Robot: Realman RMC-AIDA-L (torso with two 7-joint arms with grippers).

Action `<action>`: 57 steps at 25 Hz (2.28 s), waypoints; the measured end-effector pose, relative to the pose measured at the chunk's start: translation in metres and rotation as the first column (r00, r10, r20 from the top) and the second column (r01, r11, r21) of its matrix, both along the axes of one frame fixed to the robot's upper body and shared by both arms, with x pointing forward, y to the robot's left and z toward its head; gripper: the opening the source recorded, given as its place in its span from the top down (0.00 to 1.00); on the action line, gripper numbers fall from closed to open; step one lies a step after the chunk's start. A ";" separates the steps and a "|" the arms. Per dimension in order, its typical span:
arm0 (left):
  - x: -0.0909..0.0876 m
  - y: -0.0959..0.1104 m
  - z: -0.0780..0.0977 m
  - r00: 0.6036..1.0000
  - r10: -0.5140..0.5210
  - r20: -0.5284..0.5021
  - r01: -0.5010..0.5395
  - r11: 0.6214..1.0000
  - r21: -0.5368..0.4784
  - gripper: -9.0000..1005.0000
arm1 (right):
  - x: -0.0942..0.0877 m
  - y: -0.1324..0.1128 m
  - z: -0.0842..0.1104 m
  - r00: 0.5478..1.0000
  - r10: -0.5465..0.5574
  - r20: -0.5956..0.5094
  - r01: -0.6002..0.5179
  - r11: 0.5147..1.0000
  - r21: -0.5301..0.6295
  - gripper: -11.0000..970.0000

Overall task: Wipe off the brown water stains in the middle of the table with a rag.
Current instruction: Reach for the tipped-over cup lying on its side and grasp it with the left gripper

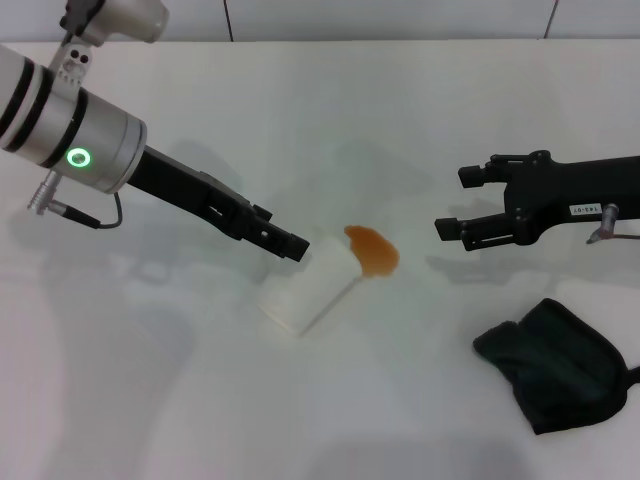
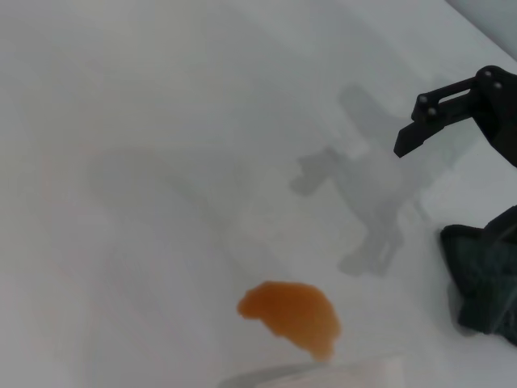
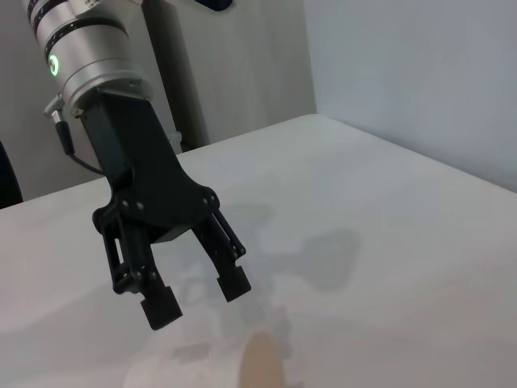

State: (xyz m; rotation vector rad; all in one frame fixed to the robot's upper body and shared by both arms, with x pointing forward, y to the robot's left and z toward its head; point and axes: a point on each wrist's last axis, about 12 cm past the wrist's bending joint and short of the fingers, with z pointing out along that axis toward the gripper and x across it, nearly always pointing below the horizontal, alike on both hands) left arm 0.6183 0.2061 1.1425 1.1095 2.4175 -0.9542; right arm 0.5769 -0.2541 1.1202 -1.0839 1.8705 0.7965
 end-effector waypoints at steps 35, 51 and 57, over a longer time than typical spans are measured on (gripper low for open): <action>-0.012 -0.002 -0.029 0.999 0.002 -0.046 -0.002 1.000 0.001 0.14 | 0.000 0.000 0.000 1.000 -0.002 -0.006 0.002 1.000 0.002 0.10; -0.014 -0.008 -0.036 0.999 0.013 -0.051 -0.014 1.000 -0.016 0.15 | -0.001 -0.001 0.000 1.000 -0.005 -0.008 0.005 1.000 0.001 0.10; -0.015 -0.011 -0.038 0.998 0.021 -0.059 -0.022 1.000 -0.020 0.15 | -0.001 -0.001 0.000 1.000 -0.003 -0.009 0.003 1.000 0.002 0.10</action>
